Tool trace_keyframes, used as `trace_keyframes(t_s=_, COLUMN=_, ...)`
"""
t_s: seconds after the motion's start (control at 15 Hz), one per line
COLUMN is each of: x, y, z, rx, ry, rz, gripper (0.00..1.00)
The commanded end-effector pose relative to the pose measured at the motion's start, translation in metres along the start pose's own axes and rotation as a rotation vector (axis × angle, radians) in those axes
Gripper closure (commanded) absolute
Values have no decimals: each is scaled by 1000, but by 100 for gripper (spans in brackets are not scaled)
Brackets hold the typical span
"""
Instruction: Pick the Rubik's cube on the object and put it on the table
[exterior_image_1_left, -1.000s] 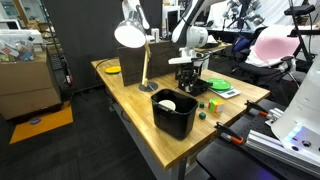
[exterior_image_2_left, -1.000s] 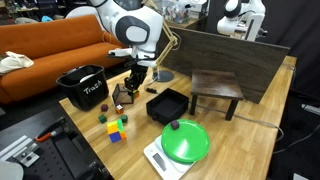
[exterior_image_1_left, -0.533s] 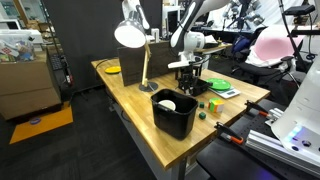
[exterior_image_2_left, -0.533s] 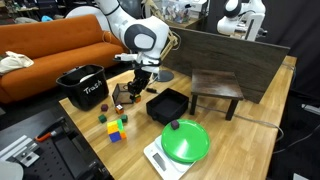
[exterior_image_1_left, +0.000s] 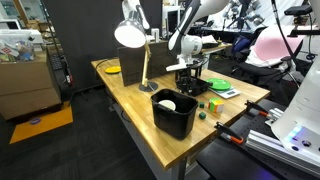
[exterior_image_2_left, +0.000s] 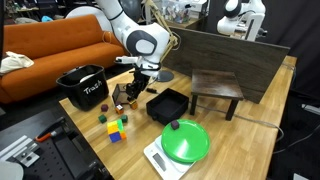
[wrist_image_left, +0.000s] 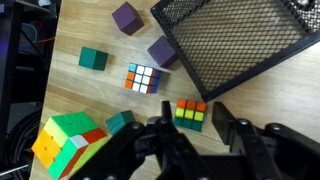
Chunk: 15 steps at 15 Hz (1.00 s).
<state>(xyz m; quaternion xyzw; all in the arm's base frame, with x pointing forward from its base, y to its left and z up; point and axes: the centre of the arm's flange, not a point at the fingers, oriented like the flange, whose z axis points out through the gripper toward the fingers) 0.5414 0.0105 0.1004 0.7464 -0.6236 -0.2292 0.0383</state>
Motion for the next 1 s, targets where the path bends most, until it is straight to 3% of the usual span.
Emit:
trace_keyframes(t_s=0.0, x=5, y=6, z=-8, rx=17, ry=-59, rz=25, gripper=23)
trace_keyframes(t_s=0.2, x=5, y=13, z=-18, rx=41, ry=-58, rz=39, gripper=2)
trace_keyframes(t_s=0.53, x=-20, y=50, z=-49, rx=13, ry=-35, rz=48, gripper=0)
trace_keyframes(t_s=0.6, x=-7, y=23, z=-36, rx=23, ry=-36, rz=46, gripper=0)
trace_keyframes(t_s=0.93, x=-18, y=43, z=-45, rx=14, ry=-44, rz=42, gripper=0)
